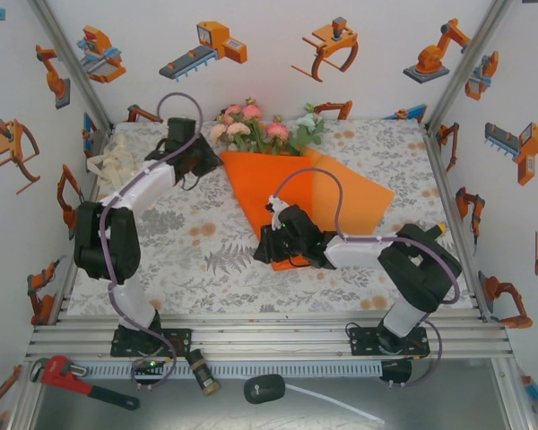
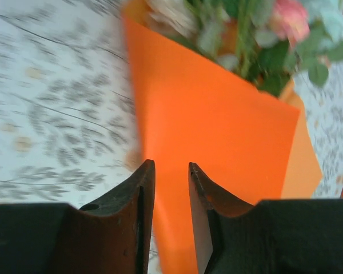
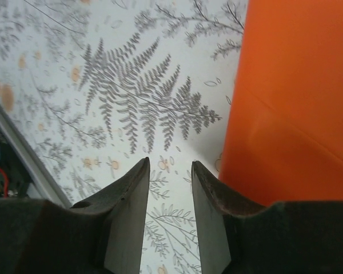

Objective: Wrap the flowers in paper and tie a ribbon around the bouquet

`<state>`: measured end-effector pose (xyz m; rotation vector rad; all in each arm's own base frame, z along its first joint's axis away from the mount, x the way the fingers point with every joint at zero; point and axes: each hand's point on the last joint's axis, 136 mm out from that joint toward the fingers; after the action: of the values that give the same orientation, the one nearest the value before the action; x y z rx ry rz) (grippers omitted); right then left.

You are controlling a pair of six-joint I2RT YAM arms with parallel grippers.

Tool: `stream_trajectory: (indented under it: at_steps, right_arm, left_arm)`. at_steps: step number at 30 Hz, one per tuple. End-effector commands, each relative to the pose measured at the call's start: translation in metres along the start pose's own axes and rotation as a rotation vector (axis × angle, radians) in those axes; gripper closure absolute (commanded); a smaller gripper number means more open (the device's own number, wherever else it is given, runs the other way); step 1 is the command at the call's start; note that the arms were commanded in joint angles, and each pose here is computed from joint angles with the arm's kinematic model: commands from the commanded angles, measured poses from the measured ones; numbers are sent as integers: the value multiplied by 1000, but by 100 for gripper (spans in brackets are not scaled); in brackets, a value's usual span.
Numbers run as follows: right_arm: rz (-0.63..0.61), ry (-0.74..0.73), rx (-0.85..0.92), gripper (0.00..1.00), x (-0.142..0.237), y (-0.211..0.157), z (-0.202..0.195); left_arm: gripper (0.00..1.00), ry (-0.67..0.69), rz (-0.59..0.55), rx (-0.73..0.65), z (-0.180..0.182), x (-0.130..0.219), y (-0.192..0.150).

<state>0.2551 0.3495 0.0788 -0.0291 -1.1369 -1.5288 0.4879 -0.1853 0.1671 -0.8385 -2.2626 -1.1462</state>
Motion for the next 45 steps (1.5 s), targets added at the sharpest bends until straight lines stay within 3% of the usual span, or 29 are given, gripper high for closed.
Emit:
stream_trajectory:
  at_steps: [1, 5, 10, 18, 24, 31, 36, 40, 42, 45]
  right_arm:
    - [-103, 58, -16, 63, 20, 43, 17]
    - [-130, -23, -22, 63, 31, 47, -6]
    - [-71, -115, 39, 63, 24, 26, -32]
    - [-11, -10, 23, 64, 10, 11, -21]
    - [-11, 13, 12, 64, 10, 16, -14]
    - [-117, 9, 29, 62, 45, 59, 7]
    - [-257, -138, -39, 57, 94, 96, -29]
    - [-359, -356, -128, 44, 149, 107, -86]
    - [-376, -451, -209, 34, 173, 96, -115]
    - [-352, -509, -317, 31, 192, 65, -144]
  left_arm:
    - [67, 4, 98, -44, -4, -32, -37]
    - [70, 64, 94, -70, 11, -60, -36]
    - [73, 106, 98, -126, 21, -76, -30]
    - [76, 217, 65, -20, 79, -65, -28]
    - [76, 218, 70, 13, 92, -67, -20]
    - [73, 45, 12, 11, 44, -20, 2]
    - [72, -82, -2, -25, 1, 15, -11]
    - [72, -146, 55, -121, -41, 28, -46]
    - [72, -178, 103, -173, -60, 32, -73]
    - [72, -215, 196, -258, -84, 34, -122]
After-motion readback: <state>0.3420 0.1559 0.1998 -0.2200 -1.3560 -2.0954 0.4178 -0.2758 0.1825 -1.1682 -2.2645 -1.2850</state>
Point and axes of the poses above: each hand's point on the last joint's axis, 136 mm out from that joint toward the fingers, its own x axis back along the fingers, its own z axis along the line the jaws close on, y = z × x, and after that the axes turned 1 degree about x, right-handed
